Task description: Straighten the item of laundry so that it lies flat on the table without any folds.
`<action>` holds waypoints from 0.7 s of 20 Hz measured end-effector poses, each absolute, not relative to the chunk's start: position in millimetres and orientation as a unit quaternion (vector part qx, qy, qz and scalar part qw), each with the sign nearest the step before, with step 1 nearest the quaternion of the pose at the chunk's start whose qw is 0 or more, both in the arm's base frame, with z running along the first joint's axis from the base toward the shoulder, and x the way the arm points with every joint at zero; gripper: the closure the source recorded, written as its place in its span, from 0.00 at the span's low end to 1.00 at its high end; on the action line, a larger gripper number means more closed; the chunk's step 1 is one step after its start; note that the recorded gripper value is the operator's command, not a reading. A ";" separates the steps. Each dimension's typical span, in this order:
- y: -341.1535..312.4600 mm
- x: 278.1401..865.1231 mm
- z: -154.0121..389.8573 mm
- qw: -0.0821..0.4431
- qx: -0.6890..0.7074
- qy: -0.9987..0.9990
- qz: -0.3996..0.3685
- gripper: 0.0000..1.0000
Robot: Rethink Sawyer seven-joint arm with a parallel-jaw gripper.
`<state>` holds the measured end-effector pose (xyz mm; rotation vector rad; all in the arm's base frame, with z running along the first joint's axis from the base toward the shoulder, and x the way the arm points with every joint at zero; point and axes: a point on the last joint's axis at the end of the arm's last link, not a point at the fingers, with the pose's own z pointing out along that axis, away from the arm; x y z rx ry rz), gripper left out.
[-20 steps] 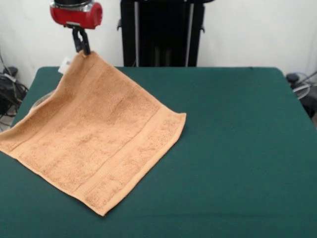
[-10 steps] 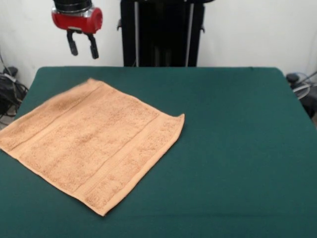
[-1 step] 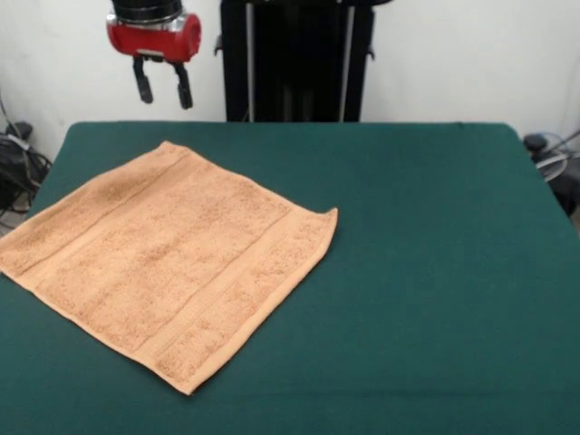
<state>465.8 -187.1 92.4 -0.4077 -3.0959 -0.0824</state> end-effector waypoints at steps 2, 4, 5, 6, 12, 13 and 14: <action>-176.3 473.3 98.1 0.003 -0.116 -0.993 -0.021 0.00; -165.0 482.0 106.4 -0.005 -0.102 -0.995 -0.015 0.00; -159.5 486.6 111.0 -0.009 -0.095 -0.995 -0.011 0.00; -156.4 489.5 114.0 -0.012 -0.092 -0.996 -0.010 0.00; -132.7 512.8 141.1 -0.040 -0.074 -0.996 0.003 0.00; -131.1 515.1 143.9 -0.043 -0.073 -0.996 0.004 0.00; -130.0 517.5 146.5 -0.046 -0.073 -0.996 0.006 0.00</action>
